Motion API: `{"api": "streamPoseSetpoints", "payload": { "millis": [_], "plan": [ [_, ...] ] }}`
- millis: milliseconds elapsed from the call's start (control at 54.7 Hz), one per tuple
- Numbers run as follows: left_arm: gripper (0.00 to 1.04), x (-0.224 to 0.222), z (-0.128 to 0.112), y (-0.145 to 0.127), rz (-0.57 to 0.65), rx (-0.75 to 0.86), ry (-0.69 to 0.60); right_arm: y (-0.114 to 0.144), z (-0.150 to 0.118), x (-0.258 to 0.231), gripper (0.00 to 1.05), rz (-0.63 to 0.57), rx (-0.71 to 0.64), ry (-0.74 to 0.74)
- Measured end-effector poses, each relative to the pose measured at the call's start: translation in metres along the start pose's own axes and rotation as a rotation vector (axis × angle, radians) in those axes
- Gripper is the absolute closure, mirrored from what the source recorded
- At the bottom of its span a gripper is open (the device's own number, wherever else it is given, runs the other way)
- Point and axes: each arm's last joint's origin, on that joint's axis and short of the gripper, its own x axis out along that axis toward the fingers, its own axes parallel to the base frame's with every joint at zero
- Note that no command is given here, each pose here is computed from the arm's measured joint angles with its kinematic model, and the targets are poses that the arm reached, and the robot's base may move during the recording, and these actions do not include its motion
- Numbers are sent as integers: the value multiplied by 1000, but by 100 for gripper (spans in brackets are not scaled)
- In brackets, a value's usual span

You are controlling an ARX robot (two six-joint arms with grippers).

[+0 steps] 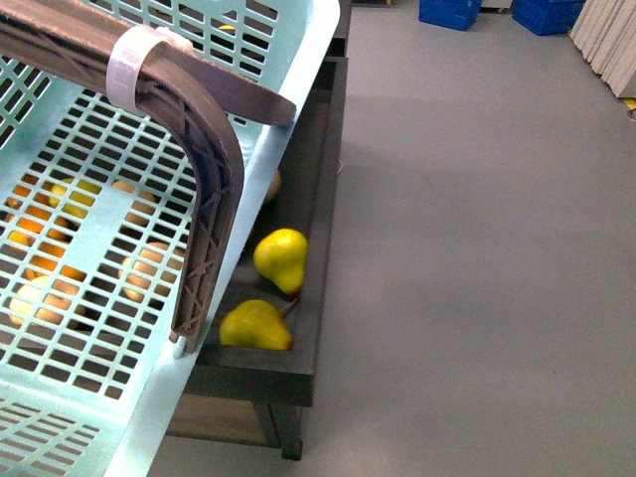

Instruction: Pick mango and avocado into basket

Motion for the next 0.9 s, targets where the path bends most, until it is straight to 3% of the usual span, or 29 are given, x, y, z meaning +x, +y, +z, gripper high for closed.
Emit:
{"api": "streamPoseSetpoints", "payload": {
  "millis": [896],
  "plan": [
    [99, 0, 0, 0, 1, 1, -1, 0, 0, 0, 9, -3, 0, 0]
  ]
}}
